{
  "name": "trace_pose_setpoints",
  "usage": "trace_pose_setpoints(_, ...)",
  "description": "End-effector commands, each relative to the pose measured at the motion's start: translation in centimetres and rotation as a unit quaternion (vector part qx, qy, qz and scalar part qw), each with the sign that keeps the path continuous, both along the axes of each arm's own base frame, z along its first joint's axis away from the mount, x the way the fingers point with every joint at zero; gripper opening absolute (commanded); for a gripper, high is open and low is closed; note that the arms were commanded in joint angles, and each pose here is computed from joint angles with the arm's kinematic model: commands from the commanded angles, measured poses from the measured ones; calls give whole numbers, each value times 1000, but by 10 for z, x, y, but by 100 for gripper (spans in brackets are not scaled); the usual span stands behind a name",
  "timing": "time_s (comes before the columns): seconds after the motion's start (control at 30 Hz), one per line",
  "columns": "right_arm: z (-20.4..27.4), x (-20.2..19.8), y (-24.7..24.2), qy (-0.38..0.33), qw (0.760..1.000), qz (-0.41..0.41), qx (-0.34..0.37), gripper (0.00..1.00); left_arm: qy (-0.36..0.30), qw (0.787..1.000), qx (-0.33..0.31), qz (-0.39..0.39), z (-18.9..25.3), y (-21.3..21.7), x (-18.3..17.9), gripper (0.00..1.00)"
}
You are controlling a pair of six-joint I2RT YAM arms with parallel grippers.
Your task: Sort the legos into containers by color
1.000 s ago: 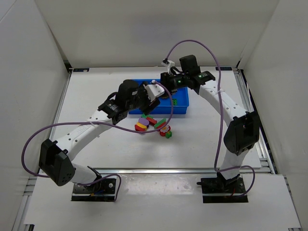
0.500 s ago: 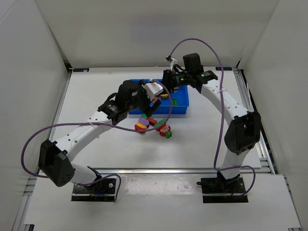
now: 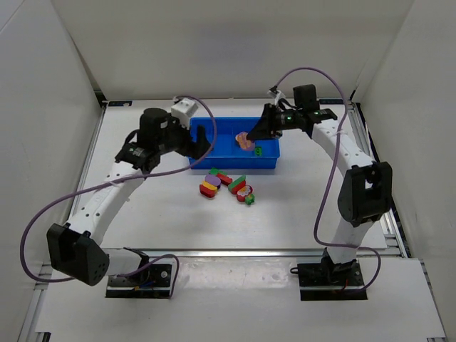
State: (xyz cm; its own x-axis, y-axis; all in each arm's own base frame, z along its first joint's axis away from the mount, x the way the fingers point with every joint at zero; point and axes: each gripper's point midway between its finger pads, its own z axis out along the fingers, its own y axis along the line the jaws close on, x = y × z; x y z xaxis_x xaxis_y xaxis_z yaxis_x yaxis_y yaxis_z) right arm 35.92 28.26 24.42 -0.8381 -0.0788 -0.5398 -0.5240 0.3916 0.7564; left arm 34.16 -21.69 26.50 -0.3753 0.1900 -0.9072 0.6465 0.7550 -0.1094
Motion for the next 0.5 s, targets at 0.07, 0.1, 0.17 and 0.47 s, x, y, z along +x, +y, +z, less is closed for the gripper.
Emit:
trace_pose_setpoints(0.07, 45, 5, -27, 1, 997, -12, 80, 9, 145, 973, -169, -58, 28, 6, -34, 98)
trace_pose_setpoints(0.1, 49, 4, -27, 5, 996, -7, 89, 10, 183, 959, -203, -70, 30, 5, -38, 98)
trace_pose_setpoints(0.17, 58, 1, -25, 12, 994, 10, 110, 10, 244, 923, -269, -123, 31, 6, -36, 96)
trace_pose_setpoints(0.47, 87, -16, 1, 20, 986, 62, 151, 11, 344, 848, -360, -180, 36, -10, -3, 95)
